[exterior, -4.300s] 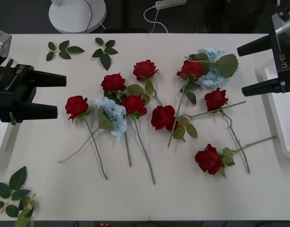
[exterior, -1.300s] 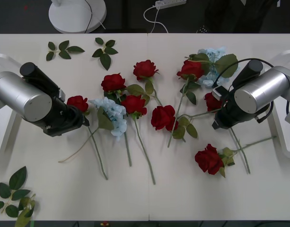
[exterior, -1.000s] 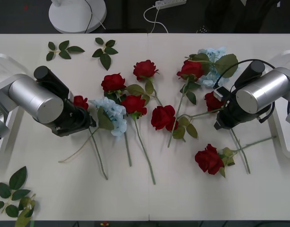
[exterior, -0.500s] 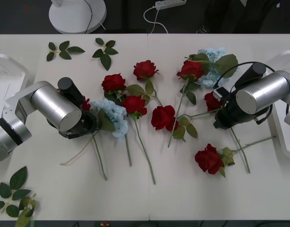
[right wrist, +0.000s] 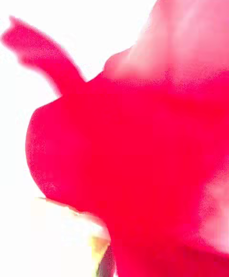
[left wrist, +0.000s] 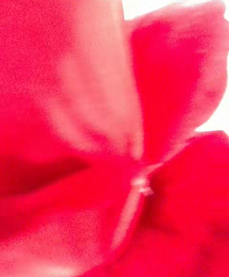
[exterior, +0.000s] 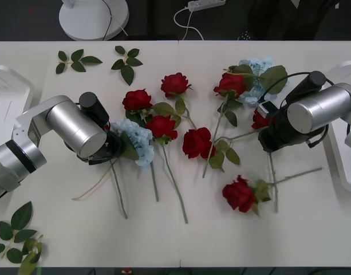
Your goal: Place the red flowers into the right box and the blue flowers into the left box. If a person shows an open palm, hand one flower to the person first, then continue sorting.
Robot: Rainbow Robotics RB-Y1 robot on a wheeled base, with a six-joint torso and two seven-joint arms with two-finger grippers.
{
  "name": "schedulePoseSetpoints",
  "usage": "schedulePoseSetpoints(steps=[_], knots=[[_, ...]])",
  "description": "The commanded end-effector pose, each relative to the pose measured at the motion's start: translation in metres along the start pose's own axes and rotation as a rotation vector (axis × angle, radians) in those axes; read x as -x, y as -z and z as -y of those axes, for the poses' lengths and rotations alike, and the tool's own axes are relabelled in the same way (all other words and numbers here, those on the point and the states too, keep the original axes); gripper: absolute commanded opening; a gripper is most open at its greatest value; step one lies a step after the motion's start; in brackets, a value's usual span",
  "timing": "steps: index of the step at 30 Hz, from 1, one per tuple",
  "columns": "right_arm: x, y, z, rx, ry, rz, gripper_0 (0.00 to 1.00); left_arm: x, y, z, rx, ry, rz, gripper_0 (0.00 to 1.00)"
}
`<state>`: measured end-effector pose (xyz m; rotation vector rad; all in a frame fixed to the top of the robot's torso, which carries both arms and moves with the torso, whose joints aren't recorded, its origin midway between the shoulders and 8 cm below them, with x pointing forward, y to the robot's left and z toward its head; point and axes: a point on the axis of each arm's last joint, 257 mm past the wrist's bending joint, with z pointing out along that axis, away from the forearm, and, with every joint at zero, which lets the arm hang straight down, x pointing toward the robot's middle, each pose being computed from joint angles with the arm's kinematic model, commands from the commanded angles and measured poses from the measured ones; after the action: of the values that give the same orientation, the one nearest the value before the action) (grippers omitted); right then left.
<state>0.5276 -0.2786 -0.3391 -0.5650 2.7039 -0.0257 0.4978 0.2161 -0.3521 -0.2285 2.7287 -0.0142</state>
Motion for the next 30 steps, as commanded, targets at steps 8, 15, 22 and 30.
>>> schedulePoseSetpoints(steps=[8,15,22,30], knots=[[0.050,0.090,0.032,0.053,-0.038,0.053,0.00,-0.016,-0.010,-0.018,0.076,-0.083,-0.036,0.00],[0.071,0.143,0.067,-0.019,0.022,0.124,0.00,0.011,0.000,-0.054,0.148,-0.097,0.028,0.00],[0.081,0.199,0.112,-0.138,0.092,0.164,0.00,0.059,0.041,-0.079,0.151,-0.087,0.131,0.00],[0.082,0.268,0.185,-0.299,0.124,0.177,0.00,0.127,0.131,-0.076,0.028,-0.098,0.336,0.00]])
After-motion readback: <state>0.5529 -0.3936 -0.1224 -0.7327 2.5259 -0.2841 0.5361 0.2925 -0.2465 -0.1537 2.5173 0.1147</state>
